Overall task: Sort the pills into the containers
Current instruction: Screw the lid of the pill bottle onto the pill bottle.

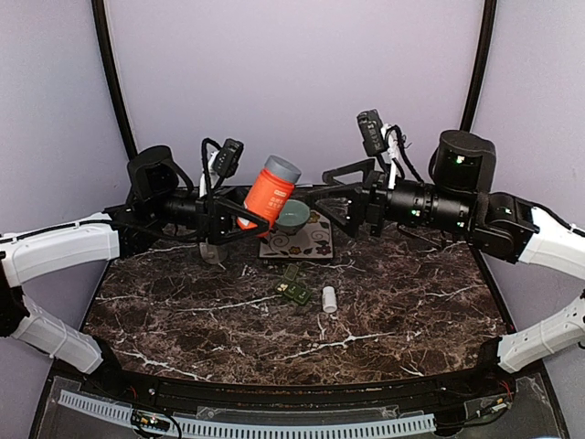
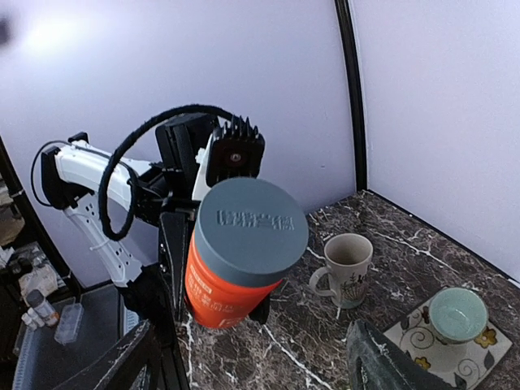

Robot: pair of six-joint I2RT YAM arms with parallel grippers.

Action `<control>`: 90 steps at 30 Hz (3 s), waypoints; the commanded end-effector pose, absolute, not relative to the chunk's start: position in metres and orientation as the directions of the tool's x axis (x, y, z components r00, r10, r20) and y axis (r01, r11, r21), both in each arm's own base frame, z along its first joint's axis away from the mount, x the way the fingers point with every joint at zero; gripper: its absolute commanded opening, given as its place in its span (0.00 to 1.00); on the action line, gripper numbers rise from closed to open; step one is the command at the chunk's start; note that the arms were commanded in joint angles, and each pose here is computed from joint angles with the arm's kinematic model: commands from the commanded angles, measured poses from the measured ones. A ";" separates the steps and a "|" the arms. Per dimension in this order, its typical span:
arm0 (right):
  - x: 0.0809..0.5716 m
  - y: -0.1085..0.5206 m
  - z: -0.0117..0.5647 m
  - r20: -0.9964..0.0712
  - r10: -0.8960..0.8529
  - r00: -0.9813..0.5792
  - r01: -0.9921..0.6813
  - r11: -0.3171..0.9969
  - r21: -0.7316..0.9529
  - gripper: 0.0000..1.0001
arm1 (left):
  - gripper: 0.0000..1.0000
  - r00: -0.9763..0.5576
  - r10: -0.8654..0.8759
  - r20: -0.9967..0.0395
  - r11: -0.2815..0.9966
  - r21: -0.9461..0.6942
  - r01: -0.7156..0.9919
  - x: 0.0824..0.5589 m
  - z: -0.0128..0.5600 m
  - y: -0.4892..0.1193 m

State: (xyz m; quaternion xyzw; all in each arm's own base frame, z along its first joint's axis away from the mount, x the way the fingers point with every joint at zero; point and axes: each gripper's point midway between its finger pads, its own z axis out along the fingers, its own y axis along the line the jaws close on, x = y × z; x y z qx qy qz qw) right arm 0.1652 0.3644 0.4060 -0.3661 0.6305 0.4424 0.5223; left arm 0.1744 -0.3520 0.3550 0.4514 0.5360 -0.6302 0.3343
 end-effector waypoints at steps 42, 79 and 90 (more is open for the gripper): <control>0.169 0.404 0.447 -0.915 0.165 -0.367 -0.927 0.015 0.374 0.76 | 0.00 -0.326 0.055 -0.944 -0.350 -0.324 0.879 0.161 0.376 -0.352; 0.182 0.421 0.445 -0.902 0.149 -0.405 -0.911 0.016 0.412 0.30 | 0.00 -0.315 0.062 -0.947 -0.307 -0.318 0.897 0.165 0.370 -0.355; 0.191 0.431 0.422 -0.911 0.084 -0.404 -0.905 0.106 0.411 0.25 | 0.00 -0.286 0.022 -0.958 -0.251 -0.282 0.926 0.174 0.383 -0.358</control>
